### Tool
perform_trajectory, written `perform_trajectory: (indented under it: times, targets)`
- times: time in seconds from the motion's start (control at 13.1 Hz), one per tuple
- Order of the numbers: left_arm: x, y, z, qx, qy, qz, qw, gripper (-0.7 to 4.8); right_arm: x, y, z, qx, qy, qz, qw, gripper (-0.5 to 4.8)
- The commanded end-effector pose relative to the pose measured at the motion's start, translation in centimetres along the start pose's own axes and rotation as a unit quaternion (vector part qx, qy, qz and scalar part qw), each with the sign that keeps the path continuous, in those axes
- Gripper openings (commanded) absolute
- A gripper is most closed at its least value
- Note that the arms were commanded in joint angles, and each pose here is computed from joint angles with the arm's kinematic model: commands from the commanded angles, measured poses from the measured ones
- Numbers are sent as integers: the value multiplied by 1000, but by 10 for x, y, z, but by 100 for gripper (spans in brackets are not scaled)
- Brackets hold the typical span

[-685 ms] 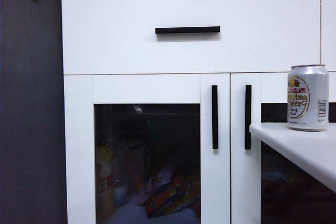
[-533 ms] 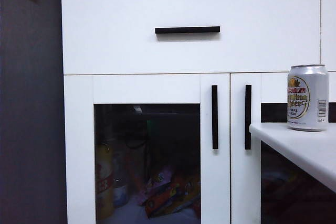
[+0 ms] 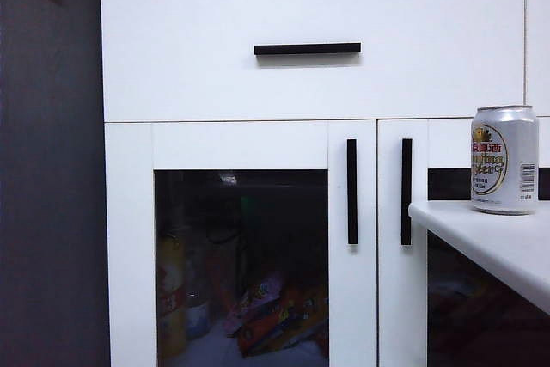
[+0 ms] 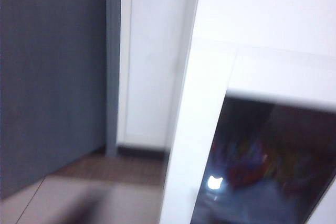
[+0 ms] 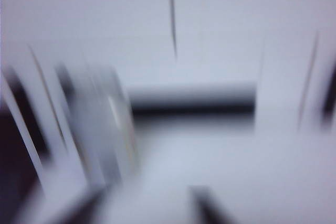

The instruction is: Open the left door of the white cabinet, pick up a can of beverage from the table on the right, place it inside the cabinet, and finally close the cabinet door.

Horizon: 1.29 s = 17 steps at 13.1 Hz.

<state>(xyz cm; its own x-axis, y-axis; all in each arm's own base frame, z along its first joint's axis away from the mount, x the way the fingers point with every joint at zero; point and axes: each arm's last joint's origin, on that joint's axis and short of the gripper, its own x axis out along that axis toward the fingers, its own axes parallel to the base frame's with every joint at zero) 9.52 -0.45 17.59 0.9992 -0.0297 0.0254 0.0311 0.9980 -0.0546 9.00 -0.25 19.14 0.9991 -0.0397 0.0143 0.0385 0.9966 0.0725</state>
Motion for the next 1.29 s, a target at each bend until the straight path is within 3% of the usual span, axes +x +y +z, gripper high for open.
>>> perform_trajectory:
  times: [0.08, 0.15, 0.38, 0.46, 0.61, 0.69, 0.76, 0.84, 0.91, 1.07, 1.14, 1.29]
  targets:
    - [-9, -3, 40, -4, -78, -22, 997, 479, -18, 4, 55, -42, -96, 15, 994, 382]
    - [-20, -7, 74, 1, -121, -65, 991, 479, -34, 7, 94, -72, -140, 11, 988, 382]
    - [-31, -12, 139, 8, -158, -106, 982, 479, -34, 13, 159, -79, -160, 31, 983, 434]
    - [-21, -17, 175, -2, -161, -150, 975, 479, -23, 17, 190, -84, -158, 67, 982, 433]
    - [11, -23, 206, -46, -140, -212, 966, 479, -7, 24, 219, -92, -158, 134, 974, 432]
    - [33, -27, 215, -73, -136, -256, 954, 479, 0, 26, 230, -95, -157, 155, 971, 432]
    - [83, -47, 215, -115, -106, -316, 936, 479, 13, 28, 244, -55, -143, 174, 973, 432]
    - [121, -82, 195, -128, -49, -368, 920, 479, 25, 29, 245, -44, -124, 187, 974, 432]
    - [138, -103, 178, -135, -22, -387, 912, 479, 38, 29, 239, -14, -96, 187, 978, 432]
    - [160, -130, 150, -140, 12, -393, 909, 479, 58, 28, 228, 32, -38, 185, 981, 432]
    - [175, -147, 126, -128, 32, -393, 910, 479, 67, 28, 224, 33, -22, 178, 983, 432]
    - [190, -165, 96, -97, 37, -386, 917, 479, 84, 28, 217, 28, -4, 178, 984, 432]
